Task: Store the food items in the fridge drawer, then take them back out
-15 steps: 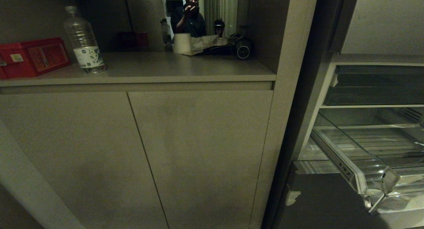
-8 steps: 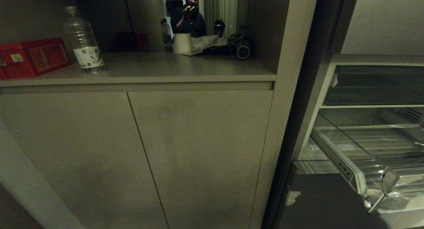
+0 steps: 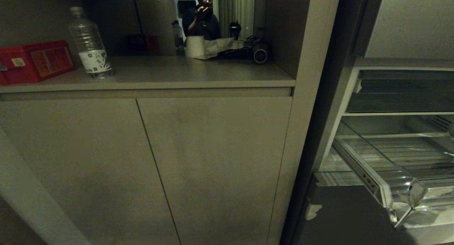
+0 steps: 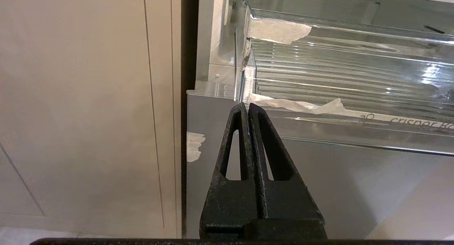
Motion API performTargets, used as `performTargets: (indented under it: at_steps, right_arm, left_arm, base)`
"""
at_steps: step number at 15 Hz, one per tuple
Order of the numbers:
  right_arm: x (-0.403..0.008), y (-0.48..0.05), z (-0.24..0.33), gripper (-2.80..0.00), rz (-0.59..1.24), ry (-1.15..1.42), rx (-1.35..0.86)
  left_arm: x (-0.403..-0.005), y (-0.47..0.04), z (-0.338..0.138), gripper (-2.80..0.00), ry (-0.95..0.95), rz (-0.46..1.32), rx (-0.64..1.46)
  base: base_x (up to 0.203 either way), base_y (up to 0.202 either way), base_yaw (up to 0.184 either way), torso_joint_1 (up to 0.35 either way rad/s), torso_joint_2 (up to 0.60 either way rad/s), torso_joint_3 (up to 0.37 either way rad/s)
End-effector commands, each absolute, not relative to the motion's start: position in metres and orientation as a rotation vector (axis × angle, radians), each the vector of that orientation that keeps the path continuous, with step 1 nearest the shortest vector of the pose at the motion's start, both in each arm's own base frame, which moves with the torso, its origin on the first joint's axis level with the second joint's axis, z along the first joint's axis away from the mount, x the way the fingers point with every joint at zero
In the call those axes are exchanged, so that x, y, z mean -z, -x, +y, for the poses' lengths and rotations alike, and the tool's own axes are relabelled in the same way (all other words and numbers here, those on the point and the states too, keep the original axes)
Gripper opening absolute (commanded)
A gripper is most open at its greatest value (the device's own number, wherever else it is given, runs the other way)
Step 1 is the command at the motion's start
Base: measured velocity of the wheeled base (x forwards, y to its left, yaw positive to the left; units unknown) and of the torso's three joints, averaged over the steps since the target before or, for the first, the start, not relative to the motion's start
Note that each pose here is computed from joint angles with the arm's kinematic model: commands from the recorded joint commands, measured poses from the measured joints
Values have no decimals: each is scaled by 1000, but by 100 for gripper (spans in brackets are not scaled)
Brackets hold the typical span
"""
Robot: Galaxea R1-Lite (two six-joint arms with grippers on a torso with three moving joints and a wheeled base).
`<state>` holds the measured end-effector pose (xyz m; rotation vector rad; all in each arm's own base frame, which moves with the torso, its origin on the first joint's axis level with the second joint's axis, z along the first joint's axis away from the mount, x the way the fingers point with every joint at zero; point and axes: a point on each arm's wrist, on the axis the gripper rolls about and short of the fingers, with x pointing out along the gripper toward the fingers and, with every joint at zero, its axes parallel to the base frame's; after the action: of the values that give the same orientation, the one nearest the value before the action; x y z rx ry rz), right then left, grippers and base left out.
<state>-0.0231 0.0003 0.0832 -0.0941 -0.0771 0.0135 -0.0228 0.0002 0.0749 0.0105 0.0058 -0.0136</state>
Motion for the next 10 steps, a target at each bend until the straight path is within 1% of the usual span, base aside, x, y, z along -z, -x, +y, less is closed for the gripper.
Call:
performTargets:
  at_steps: [1,10]
  right_arm:
    - [-75,21,0,-280,-47,87,-12]
    - [-75,21,0,-280,-51,7,5]
  left_arm:
    - [-75,23,0,-280,-11,8,14]
    - [-75,23,0,-280,-12,8,14]
  base:
    - [0,0,0,0,0,0]
    - [0,0,0,0,0,0]
